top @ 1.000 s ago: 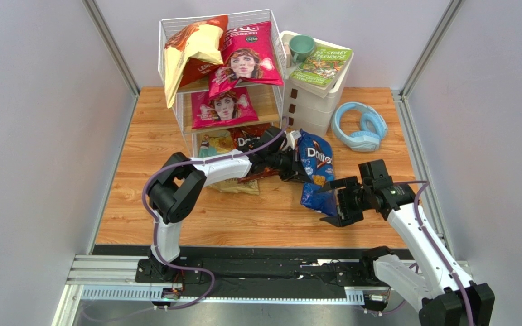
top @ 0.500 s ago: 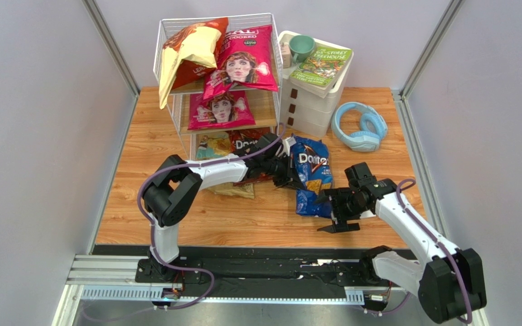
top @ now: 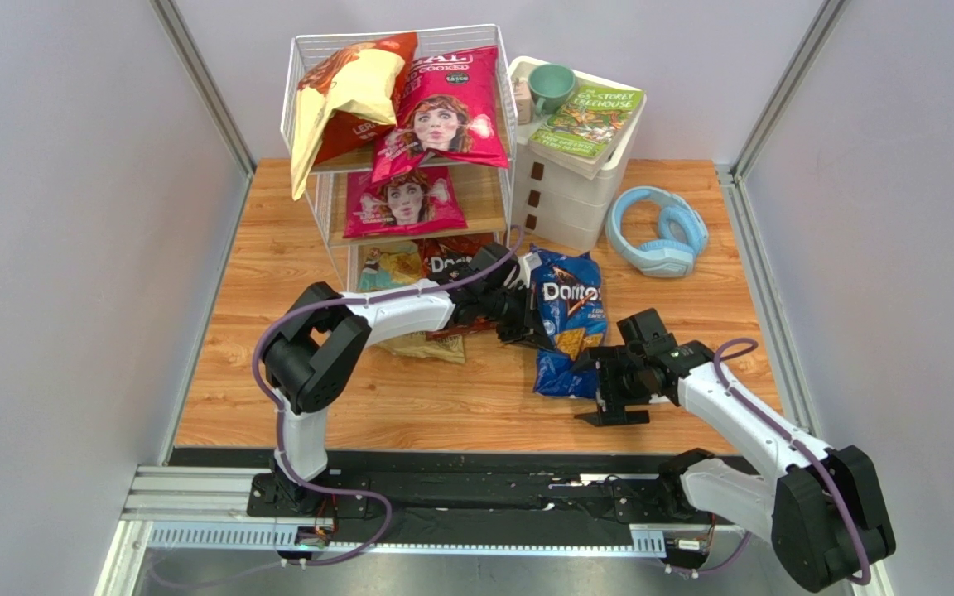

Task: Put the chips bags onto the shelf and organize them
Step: Pick up the potato chip from the center of the board.

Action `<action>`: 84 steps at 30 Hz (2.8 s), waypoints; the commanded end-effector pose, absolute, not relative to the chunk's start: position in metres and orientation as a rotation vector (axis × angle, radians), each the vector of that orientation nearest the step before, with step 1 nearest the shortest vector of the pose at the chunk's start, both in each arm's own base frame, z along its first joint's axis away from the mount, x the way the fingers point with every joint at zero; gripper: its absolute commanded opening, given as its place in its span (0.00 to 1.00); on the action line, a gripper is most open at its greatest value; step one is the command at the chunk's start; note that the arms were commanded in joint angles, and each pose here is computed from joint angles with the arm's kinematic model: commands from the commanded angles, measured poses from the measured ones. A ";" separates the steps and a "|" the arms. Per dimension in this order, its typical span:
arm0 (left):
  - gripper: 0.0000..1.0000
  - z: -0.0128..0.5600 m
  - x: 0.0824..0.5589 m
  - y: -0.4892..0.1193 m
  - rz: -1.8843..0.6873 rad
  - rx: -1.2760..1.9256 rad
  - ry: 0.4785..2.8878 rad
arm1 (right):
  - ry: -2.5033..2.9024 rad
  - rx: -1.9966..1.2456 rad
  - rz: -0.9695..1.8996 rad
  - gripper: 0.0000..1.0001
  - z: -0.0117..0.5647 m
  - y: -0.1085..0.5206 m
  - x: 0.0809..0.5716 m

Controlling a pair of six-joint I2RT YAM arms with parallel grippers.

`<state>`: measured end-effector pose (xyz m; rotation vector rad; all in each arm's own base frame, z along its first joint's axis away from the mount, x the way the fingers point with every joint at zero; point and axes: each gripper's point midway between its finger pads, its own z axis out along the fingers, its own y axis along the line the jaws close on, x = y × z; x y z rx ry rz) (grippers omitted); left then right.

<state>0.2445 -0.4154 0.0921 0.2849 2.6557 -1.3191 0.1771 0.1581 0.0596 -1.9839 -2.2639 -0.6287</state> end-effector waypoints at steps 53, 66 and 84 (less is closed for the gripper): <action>0.63 0.147 0.227 -0.379 -1.186 0.632 2.572 | -2.755 -1.706 -0.685 0.00 0.078 0.138 0.159; 0.66 0.091 0.192 -0.404 -1.270 0.633 2.662 | -2.714 -1.633 -0.856 0.00 0.104 0.154 0.158; 0.23 0.095 0.176 -0.457 -1.658 0.551 2.566 | -2.668 -1.619 -0.969 0.00 0.113 0.163 0.160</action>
